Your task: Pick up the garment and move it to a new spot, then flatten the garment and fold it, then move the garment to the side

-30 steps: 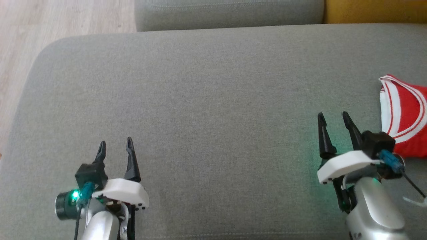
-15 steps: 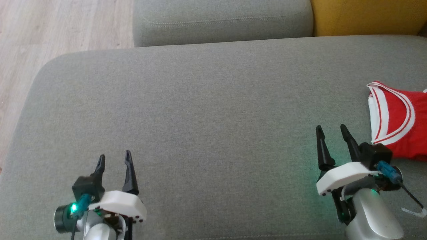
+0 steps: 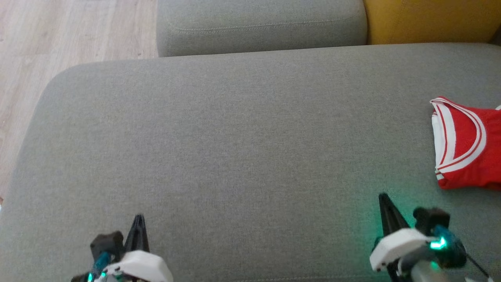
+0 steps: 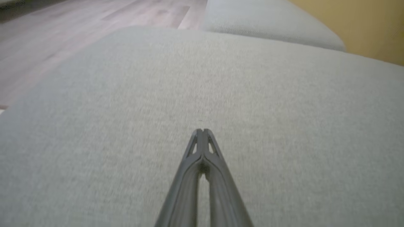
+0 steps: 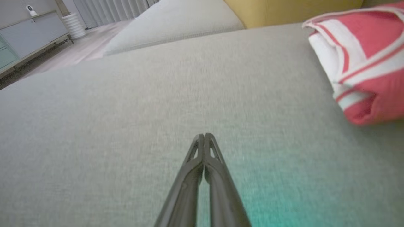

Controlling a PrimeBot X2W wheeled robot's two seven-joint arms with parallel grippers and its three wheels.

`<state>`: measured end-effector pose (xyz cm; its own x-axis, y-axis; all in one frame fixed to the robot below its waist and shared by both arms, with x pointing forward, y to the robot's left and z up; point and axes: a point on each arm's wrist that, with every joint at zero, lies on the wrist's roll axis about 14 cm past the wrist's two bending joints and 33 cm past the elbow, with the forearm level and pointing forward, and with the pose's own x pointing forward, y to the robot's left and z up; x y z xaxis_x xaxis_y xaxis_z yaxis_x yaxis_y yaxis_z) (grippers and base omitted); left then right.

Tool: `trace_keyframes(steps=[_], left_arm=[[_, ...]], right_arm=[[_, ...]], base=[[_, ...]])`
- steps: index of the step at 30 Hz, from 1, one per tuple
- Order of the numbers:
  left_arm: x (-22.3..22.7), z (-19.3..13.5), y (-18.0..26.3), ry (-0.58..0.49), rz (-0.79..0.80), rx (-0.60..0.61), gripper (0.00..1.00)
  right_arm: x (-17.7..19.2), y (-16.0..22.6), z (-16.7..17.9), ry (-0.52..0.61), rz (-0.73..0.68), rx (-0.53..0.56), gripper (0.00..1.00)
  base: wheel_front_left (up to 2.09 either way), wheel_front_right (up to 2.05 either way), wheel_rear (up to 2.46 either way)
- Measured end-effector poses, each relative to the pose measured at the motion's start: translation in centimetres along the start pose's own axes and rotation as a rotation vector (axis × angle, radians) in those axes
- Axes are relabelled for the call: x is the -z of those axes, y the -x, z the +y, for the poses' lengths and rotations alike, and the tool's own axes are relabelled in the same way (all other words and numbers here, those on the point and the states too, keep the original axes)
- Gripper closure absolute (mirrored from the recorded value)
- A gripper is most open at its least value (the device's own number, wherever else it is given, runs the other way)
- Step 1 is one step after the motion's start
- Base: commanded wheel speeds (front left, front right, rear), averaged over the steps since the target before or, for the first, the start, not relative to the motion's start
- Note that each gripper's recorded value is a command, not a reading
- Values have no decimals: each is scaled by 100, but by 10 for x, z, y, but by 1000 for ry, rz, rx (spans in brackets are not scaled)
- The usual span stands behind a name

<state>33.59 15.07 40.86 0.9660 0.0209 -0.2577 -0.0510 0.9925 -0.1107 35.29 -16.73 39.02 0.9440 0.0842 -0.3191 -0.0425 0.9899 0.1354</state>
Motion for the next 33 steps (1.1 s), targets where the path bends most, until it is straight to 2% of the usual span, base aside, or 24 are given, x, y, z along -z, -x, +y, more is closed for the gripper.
trace_keyframes(steps=[33], left_arm=[[-3, 10, -5, 379, 58, -35, 100]], right_arm=[[-28, -5, -13, -373, -75, 65, 100]], base=[[0, 0, 0]])
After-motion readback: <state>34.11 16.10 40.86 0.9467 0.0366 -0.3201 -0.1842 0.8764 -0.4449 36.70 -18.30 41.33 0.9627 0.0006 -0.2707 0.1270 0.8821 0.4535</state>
